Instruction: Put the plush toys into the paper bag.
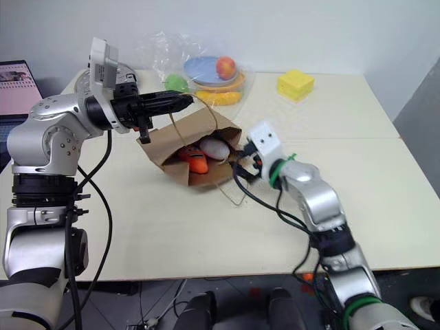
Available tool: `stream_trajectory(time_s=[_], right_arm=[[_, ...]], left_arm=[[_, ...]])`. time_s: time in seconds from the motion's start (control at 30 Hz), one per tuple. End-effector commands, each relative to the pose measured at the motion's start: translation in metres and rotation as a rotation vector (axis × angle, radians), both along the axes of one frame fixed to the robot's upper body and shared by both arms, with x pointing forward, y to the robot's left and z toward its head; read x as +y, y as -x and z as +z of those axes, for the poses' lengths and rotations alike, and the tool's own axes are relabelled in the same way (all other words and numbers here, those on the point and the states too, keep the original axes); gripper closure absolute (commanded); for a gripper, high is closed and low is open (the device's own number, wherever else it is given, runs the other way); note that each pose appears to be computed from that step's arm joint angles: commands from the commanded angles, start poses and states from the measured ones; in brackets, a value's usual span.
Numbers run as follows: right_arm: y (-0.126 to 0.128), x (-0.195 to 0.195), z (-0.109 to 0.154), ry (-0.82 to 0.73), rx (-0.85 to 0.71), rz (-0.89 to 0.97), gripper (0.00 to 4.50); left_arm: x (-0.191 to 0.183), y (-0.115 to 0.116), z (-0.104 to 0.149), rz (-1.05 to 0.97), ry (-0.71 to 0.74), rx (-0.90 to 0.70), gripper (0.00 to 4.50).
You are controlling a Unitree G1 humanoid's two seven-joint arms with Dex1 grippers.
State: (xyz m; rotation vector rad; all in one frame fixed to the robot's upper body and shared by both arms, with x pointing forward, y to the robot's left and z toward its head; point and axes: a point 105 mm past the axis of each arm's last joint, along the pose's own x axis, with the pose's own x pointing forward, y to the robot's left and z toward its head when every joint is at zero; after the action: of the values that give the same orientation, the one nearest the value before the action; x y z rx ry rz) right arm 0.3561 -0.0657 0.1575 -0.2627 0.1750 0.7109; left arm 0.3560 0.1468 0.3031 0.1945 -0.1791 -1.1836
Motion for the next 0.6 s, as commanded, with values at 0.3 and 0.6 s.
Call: stream_trajectory(time_s=[0.3,0.6], right_arm=[[-0.008,0.022,-0.023,-0.116,0.134,-0.038,0.03],[-0.007,0.033,-0.031,-0.108,0.132,-0.006,0.56]], left_arm=[[-0.003,0.002,0.014,-0.008,0.019,-0.063,4.5],[0.001,0.004,0.012,0.003,0.016,-0.062,4.5]])
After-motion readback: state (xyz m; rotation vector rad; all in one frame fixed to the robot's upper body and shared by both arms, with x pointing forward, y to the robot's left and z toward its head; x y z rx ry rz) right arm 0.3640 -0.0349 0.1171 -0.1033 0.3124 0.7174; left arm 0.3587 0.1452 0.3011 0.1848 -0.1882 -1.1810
